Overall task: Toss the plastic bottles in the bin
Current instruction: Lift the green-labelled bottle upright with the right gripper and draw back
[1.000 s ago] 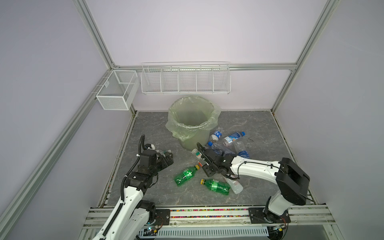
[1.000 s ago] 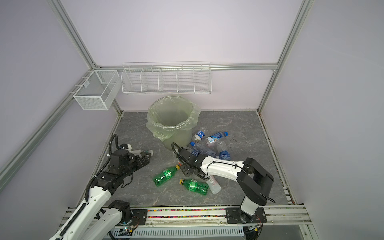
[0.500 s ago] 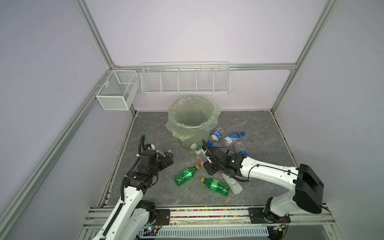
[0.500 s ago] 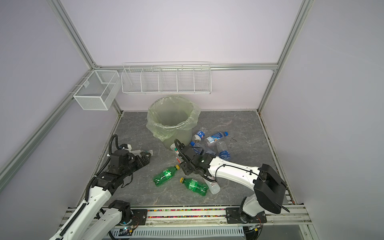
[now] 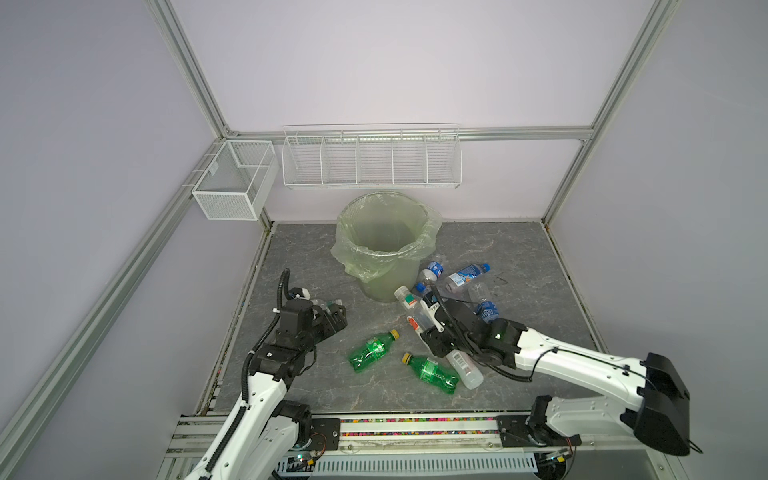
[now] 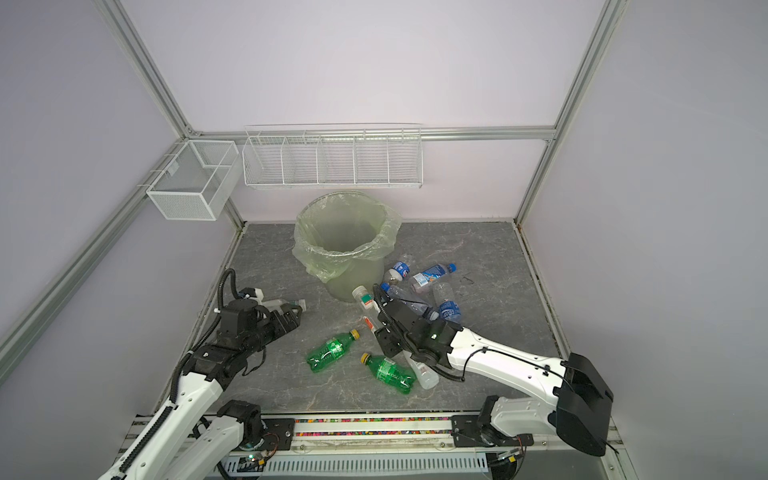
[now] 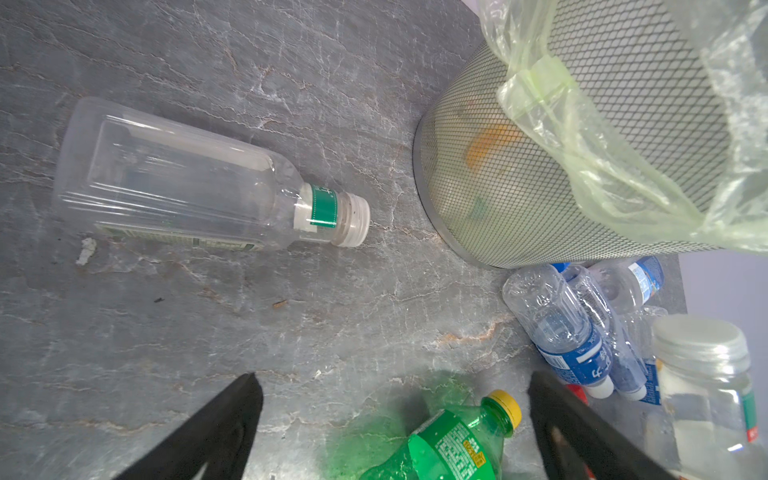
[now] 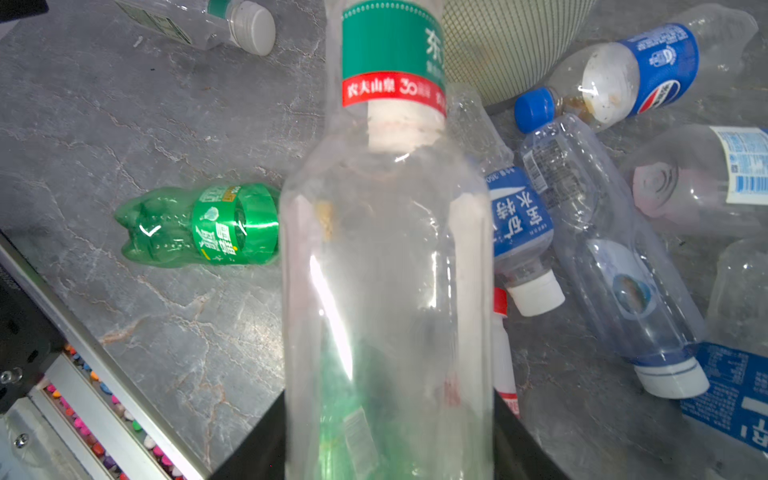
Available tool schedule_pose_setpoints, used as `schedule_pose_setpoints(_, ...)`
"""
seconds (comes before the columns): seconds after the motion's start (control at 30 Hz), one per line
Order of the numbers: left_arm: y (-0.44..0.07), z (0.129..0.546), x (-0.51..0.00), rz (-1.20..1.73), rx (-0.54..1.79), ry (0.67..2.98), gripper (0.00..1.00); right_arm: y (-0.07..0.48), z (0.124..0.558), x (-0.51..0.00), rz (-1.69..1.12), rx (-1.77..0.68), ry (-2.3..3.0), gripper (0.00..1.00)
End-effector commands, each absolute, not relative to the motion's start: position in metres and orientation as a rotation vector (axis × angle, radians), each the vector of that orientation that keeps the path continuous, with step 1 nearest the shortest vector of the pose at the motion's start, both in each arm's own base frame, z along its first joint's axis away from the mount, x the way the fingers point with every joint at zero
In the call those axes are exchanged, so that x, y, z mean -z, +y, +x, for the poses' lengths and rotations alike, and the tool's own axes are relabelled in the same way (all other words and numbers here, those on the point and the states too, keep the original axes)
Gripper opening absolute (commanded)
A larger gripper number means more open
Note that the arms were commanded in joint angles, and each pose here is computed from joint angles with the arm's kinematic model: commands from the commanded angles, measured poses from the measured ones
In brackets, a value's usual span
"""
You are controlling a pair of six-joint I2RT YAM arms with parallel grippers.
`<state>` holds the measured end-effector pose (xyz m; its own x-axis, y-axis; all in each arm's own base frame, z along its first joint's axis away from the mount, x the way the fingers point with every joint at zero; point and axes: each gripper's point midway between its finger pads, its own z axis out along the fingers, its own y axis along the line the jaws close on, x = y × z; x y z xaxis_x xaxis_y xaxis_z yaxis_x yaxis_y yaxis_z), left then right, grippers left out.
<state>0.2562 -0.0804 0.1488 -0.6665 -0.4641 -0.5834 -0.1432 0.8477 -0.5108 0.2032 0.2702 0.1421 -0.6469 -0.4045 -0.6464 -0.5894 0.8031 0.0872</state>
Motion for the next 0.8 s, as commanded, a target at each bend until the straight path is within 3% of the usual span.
schedule_pose_setpoints(0.0, -0.084, 0.261, -0.160, -0.429, 0.584, 2.246, 1.00, 0.253, 0.198, -0.144, -0.658, -0.381, 2.353, 0.57)
schedule_pose_setpoints(0.43, -0.095, 0.274, -0.159, -0.447, 0.650, 2.244, 1.00, 0.194, 0.186, -0.196, -0.459, -0.411, 2.222, 0.56)
schedule_pose_setpoints(0.77, -0.097, 0.277, -0.162, -0.442, 0.657, 2.245, 1.00, 0.180, 0.185, -0.244, -0.410, -0.450, 2.115, 0.55)
